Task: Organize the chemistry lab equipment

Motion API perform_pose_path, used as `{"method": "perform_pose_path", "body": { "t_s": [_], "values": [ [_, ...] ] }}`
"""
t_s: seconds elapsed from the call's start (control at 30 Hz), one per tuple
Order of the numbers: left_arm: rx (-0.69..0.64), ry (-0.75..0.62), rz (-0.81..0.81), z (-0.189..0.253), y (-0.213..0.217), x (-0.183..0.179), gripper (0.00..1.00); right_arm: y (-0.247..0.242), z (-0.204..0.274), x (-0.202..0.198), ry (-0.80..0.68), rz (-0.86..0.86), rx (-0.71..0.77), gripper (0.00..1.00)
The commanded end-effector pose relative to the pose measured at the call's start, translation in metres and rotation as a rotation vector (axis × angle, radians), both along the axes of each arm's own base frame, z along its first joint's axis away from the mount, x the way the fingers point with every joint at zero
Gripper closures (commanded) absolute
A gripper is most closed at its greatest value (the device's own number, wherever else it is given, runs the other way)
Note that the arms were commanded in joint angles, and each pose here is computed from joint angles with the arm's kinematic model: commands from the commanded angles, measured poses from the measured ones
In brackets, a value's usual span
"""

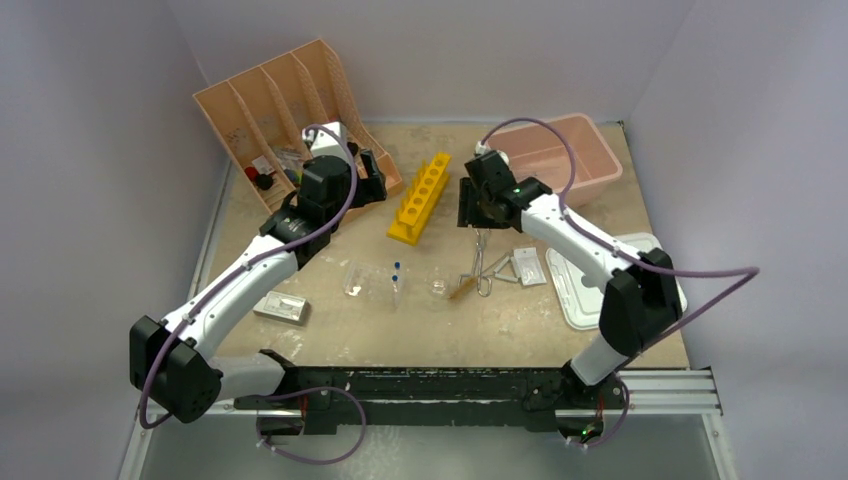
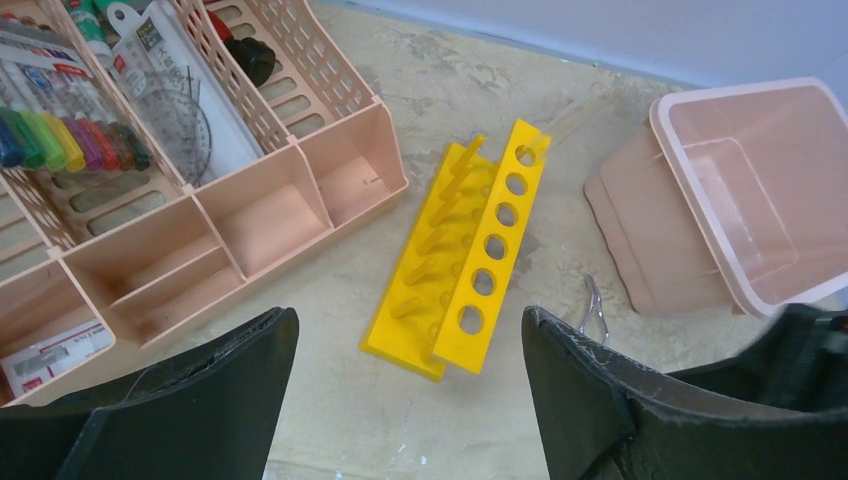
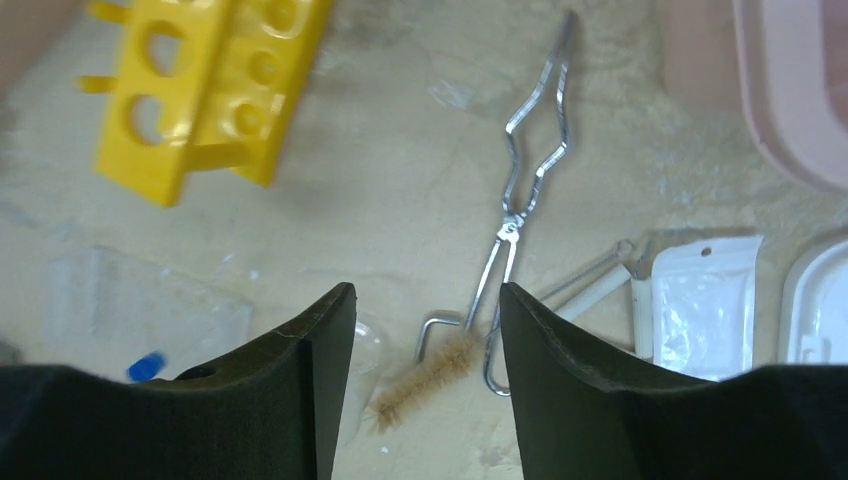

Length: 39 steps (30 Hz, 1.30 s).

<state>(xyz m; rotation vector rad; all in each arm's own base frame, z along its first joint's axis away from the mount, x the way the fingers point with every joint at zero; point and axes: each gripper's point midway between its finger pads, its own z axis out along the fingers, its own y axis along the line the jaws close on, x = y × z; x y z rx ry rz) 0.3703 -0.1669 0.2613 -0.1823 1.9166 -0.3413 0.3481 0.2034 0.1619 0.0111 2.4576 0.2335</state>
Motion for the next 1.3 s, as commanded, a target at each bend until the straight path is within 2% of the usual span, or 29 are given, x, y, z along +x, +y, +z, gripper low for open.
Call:
{"method": "perform_pose_path", "body": {
  "t_s": [0.0, 0.13, 0.47, 0.7, 0.87, 1.07, 1.27],
  "values": [
    [-0.067, -0.040, 0.037, 0.017, 0.004, -0.001, 0.19, -0.010, -0.029, 0.003, 0.018, -0.195, -0.031, 0.44],
    [-0.065, -0.022, 0.040, 0.010, 0.005, -0.002, 0.19, -0.016, -0.058, -0.002, 0.079, -0.301, -0.063, 0.43],
    [-0.019, 0.008, 0.055, -0.006, 0.008, 0.000, 0.19, -0.015, -0.107, -0.002, 0.169, -0.352, -0.108, 0.46],
    [0.008, 0.006, 0.079, -0.006, 0.014, 0.005, 0.19, -0.013, -0.127, -0.001, 0.199, -0.321, -0.145, 0.49],
    [0.011, 0.007, 0.090, -0.006, 0.016, 0.006, 0.19, 0.000, -0.141, 0.000, 0.242, -0.259, -0.095, 0.49],
    [0.019, 0.009, 0.101, -0.006, 0.019, 0.007, 0.19, 0.018, -0.145, 0.014, 0.211, -0.139, -0.040, 0.69],
    [0.022, 0.009, 0.105, -0.005, 0.019, 0.010, 0.19, 0.015, -0.150, 0.033, 0.141, -0.051, -0.112, 0.77]
  ]
}}
